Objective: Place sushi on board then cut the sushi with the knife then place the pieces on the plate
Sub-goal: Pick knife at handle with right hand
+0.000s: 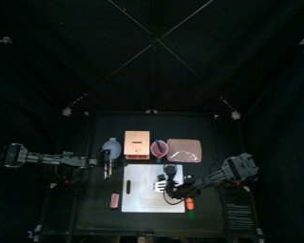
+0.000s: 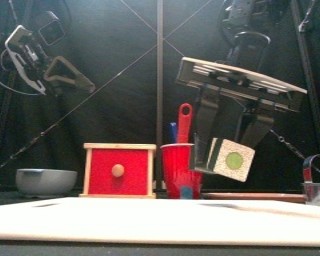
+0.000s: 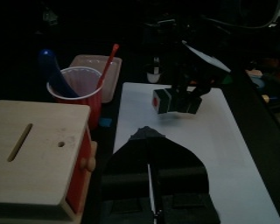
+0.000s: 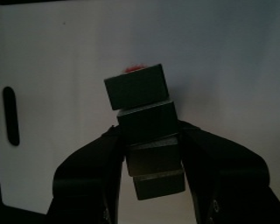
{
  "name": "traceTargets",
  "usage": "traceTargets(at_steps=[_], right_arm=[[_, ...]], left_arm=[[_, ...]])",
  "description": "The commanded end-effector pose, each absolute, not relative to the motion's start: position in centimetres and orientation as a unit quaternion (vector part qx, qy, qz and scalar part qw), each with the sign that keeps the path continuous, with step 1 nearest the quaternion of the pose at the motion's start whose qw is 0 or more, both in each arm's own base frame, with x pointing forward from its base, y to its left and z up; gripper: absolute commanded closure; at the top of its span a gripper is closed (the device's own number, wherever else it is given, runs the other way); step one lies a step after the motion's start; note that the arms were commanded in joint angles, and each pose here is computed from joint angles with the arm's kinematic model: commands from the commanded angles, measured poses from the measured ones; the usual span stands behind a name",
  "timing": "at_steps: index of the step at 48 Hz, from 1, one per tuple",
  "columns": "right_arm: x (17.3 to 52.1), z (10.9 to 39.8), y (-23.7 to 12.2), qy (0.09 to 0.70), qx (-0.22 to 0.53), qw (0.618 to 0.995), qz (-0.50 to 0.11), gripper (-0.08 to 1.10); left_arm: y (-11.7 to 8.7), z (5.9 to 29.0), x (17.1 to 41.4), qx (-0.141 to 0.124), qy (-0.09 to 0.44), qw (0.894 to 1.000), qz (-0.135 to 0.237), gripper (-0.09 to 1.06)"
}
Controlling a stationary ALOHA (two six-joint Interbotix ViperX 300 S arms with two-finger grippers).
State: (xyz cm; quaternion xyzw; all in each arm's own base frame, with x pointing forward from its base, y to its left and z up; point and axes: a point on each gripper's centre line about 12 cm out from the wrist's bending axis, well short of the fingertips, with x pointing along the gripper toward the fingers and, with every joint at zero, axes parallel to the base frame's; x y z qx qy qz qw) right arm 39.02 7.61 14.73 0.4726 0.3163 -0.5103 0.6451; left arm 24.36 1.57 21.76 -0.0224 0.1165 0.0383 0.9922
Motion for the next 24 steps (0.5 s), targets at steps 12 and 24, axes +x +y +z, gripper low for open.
traceTargets(at_steps=[12,24], right_arm=[[42.4,15.0,8.1,0.309,0.501,0.608,-0.534,0.40],[43.2,14.2,7.6,0.308,0.502,0.593,-0.549,0.32]], left_arm=[[1.6,22.0,24.5,-0.021,0.117,0.992,0.039,0.98],[1.7,21.7,24.3,-0.021,0.131,0.990,0.041,0.98]])
